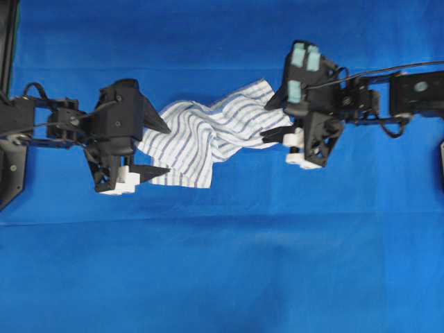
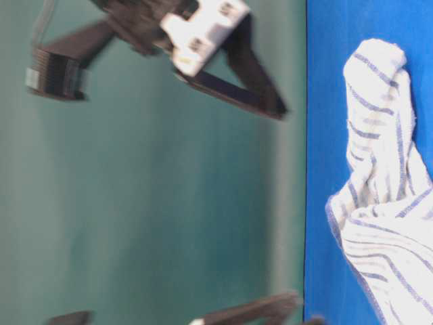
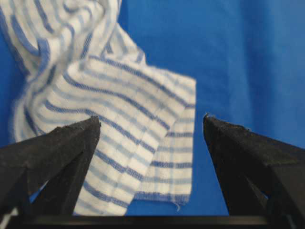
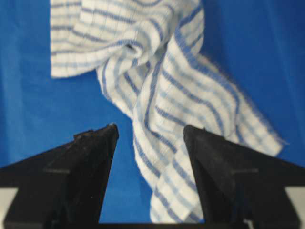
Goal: Lift the towel with both arms.
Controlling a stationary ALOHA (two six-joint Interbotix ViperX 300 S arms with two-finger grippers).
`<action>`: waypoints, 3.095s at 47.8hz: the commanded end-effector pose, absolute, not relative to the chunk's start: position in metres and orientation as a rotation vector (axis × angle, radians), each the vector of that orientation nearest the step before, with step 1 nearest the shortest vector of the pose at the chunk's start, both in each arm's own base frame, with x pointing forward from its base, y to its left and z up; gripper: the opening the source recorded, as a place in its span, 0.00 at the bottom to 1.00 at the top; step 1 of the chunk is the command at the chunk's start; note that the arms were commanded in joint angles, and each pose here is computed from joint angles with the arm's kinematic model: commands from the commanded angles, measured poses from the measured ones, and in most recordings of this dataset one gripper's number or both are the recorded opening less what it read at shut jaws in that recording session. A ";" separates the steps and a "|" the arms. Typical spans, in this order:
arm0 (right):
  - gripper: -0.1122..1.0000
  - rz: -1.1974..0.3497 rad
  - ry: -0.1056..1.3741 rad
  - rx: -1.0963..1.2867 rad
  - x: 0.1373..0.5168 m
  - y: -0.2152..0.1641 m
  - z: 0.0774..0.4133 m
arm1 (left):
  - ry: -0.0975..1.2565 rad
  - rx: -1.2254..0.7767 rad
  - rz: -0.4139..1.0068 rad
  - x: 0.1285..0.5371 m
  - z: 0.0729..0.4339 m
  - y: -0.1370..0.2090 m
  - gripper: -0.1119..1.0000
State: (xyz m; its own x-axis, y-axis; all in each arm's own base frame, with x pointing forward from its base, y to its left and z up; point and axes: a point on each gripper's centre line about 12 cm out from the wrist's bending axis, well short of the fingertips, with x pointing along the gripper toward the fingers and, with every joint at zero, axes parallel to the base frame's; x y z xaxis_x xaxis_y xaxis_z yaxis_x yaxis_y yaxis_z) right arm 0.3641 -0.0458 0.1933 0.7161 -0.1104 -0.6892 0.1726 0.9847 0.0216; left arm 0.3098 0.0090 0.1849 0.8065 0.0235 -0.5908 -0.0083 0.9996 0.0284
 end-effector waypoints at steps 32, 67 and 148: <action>0.65 -0.135 0.858 0.099 0.387 -0.044 0.108 | 0.738 0.021 0.019 0.330 0.102 0.009 0.89; 0.11 -0.144 0.814 0.096 0.381 -0.044 0.148 | 0.700 0.007 0.043 0.331 0.133 0.017 0.13; 0.11 -0.224 0.407 0.009 0.312 -0.049 0.449 | 0.150 0.054 0.080 0.254 0.438 0.023 0.13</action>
State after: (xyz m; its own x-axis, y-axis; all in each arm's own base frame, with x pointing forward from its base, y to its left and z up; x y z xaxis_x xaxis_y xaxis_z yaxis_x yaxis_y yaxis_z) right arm 0.3169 -0.0495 0.4350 0.8760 -0.2127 -0.4328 0.2189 0.9751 -0.0360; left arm 0.2550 0.0221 0.4278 0.9815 0.0802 -0.1739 -0.0720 0.9960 0.0529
